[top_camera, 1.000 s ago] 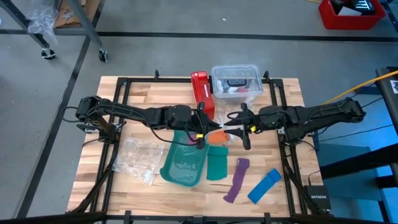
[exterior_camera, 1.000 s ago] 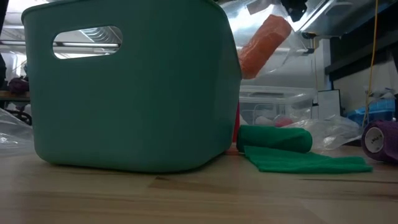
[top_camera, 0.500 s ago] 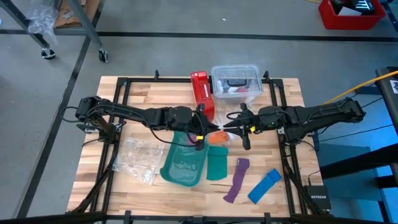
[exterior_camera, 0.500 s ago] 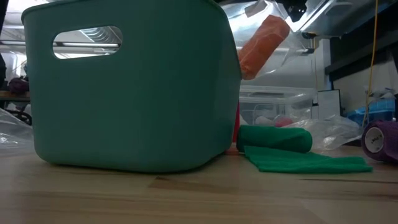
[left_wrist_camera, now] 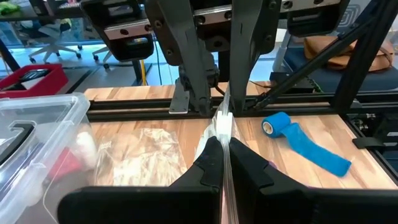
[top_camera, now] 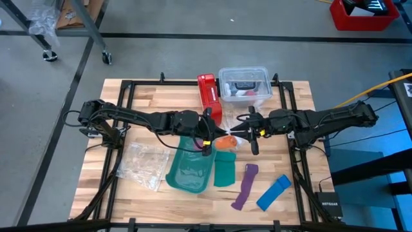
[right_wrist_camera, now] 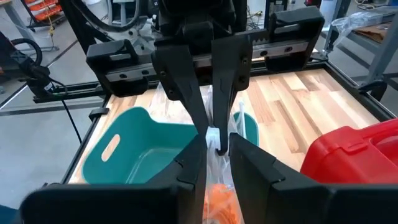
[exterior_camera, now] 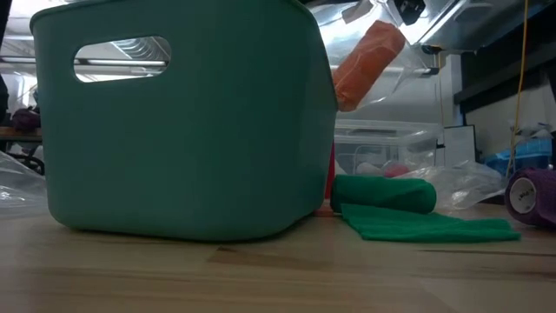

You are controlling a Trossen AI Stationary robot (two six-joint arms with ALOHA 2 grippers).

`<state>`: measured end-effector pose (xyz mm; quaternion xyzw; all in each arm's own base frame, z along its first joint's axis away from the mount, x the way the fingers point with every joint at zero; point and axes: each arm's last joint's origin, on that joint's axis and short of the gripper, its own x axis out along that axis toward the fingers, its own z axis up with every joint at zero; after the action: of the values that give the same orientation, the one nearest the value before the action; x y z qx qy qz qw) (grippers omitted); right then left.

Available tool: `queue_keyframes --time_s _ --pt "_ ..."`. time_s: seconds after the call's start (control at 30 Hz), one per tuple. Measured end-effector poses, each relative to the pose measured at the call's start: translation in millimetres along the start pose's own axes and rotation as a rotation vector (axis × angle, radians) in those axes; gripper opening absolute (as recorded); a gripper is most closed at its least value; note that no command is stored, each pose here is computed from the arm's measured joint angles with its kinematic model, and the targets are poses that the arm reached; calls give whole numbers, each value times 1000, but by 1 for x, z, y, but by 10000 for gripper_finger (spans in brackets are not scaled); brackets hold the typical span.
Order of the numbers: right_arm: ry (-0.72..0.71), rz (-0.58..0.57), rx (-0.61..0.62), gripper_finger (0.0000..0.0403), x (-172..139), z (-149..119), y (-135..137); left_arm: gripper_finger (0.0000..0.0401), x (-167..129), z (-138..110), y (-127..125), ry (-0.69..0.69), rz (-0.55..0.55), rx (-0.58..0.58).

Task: Roll bandage
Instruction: Close the transparent zip bag

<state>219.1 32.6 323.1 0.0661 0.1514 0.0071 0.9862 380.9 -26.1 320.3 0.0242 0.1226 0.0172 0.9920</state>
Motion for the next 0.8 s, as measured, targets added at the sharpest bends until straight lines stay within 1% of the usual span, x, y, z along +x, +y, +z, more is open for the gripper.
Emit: queue_keyframes --time_s 0.6,0.67,0.8 --pt "19 7 -2 69 0 -2 0 5 -1 0 -8 -4 -20 5" --pt "19 7 -2 57 0 -2 0 5 -1 1 -8 -6 -20 5" --pt "19 8 -2 12 0 -2 0 5 -1 1 -8 -6 -18 4"
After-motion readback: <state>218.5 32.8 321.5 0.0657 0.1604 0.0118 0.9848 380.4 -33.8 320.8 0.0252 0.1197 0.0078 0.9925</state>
